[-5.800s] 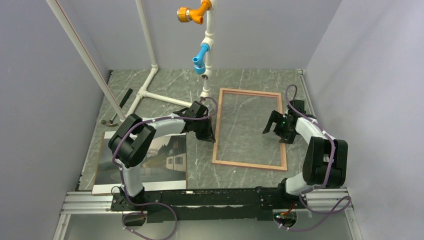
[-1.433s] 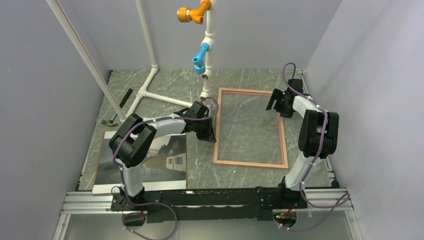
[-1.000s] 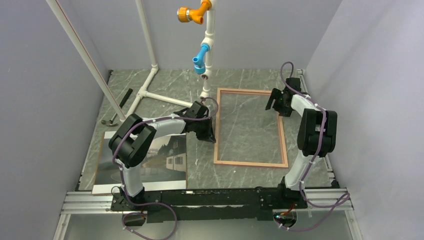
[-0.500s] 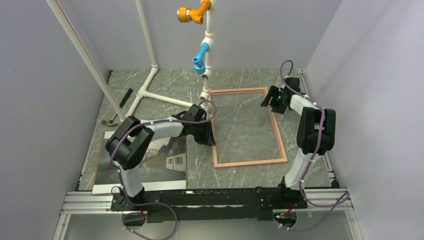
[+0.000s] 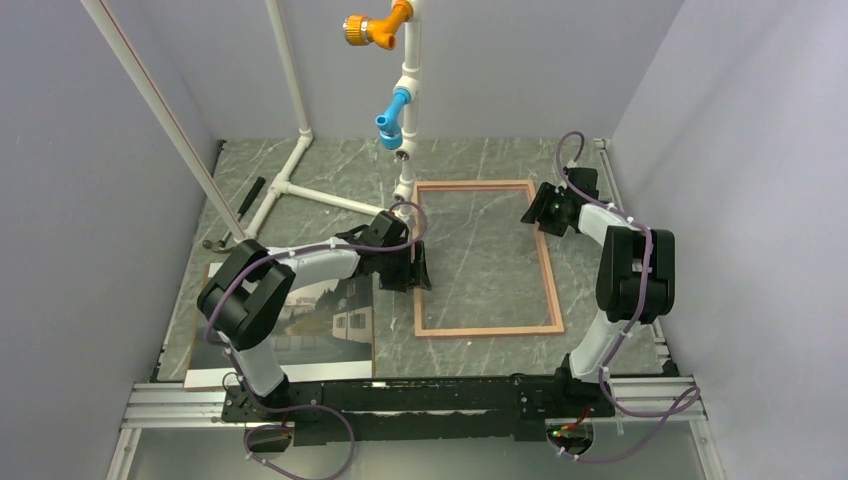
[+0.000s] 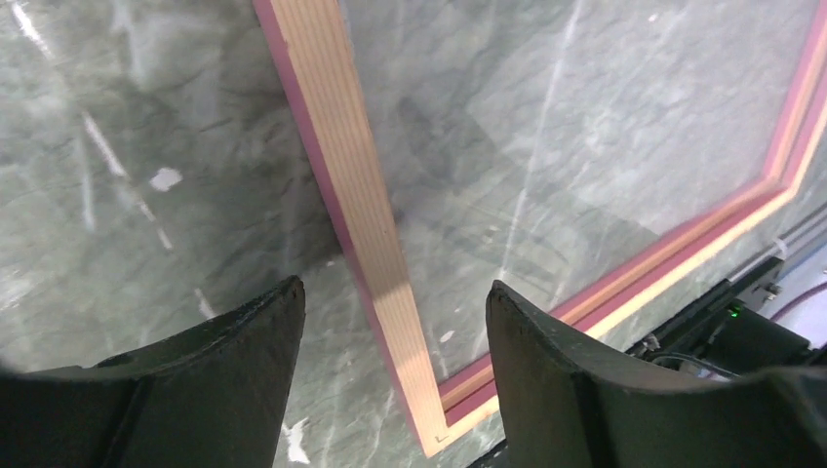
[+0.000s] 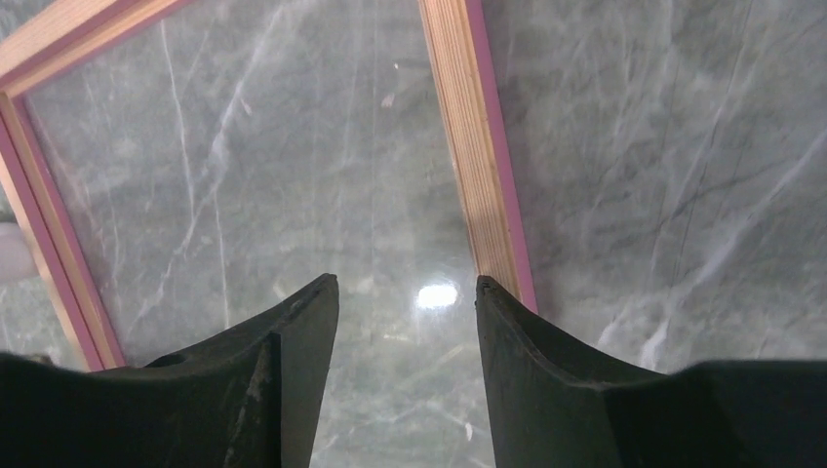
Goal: Put the photo into the frame
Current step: Adjust the photo frame item on the photo frame.
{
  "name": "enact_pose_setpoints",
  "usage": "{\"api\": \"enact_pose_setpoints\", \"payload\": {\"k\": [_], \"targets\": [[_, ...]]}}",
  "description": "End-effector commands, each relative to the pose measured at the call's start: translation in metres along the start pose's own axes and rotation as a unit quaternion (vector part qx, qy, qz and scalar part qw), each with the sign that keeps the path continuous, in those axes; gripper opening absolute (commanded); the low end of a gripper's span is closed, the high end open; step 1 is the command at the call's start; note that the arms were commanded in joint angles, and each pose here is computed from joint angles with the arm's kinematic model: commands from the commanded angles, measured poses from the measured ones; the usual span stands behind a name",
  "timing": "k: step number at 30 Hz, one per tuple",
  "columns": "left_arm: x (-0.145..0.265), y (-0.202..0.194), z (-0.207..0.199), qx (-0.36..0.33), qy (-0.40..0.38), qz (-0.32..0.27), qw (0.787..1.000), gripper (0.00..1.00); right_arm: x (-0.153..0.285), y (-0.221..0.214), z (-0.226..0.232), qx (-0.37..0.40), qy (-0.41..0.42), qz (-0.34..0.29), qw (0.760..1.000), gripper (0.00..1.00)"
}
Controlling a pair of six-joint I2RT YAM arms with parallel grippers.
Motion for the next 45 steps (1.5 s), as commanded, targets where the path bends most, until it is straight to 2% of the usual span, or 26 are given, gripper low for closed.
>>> {"api": "enact_pose_setpoints", "payload": {"k": [1,10,17,19,22,26,27,29,31,32,33,34,37,45], "targets": [[0.001,0.015,0.004,-0.015,0.038,-0.007,0.999,0.7,0.022,-0.115,-0.025,-0.087,-0.081,0.248,0.961,0.4],[-0.012,0.022,0.003,-0.027,0.059,0.011,0.998,0.46,0.053,-0.112,-0.018,-0.075,-0.074,0.213,0.971,0.38],[-0.011,0.013,-0.003,-0.059,0.093,0.026,0.994,0.08,0.077,-0.097,-0.025,-0.087,-0.077,0.158,0.981,0.38],[-0.01,0.009,-0.005,-0.072,0.103,0.032,0.992,0.0,0.085,-0.088,-0.031,-0.097,-0.072,0.138,0.983,0.4],[-0.007,0.004,-0.011,-0.087,0.104,0.037,0.99,0.0,0.096,-0.074,-0.038,-0.109,-0.067,0.108,0.986,0.45],[0.002,0.0,-0.018,-0.092,0.103,0.035,0.99,0.0,0.099,-0.07,-0.044,-0.111,-0.069,0.104,0.986,0.53],[0.004,0.0,-0.019,-0.091,0.103,0.033,0.99,0.05,0.099,-0.071,-0.046,-0.112,-0.073,0.106,0.985,0.55],[0.011,0.002,-0.023,-0.089,0.103,0.026,0.99,0.21,0.096,-0.074,-0.049,-0.115,-0.082,0.107,0.984,0.58],[0.017,0.005,-0.025,-0.087,0.11,0.019,0.99,0.49,0.095,-0.076,-0.054,-0.118,-0.096,0.103,0.983,0.59],[0.021,0.007,-0.026,-0.088,0.114,0.017,0.989,0.58,0.095,-0.076,-0.056,-0.12,-0.102,0.099,0.983,0.6],[0.025,0.01,-0.028,-0.091,0.121,0.011,0.988,0.65,0.096,-0.075,-0.056,-0.12,-0.107,0.092,0.983,0.61],[0.028,0.012,-0.028,-0.095,0.132,0.004,0.987,0.67,0.097,-0.073,-0.056,-0.12,-0.111,0.085,0.983,0.61],[0.037,0.021,-0.035,-0.114,0.14,-0.019,0.983,0.67,0.104,-0.067,-0.053,-0.12,-0.111,0.058,0.985,0.63],[0.022,0.046,-0.064,-0.145,0.109,-0.035,0.983,0.61,0.129,-0.046,-0.046,-0.108,-0.124,-0.031,0.986,0.87]]}}
Point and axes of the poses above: each gripper's point midway between its finger pads, its own x axis back along the fingers, its own z axis along the line the jaws close on, y = z × x, the point moved 7 cm from there along x, back along the fingers, and after that the axes turned 13 degrees about -x, right-handed, at the moved point
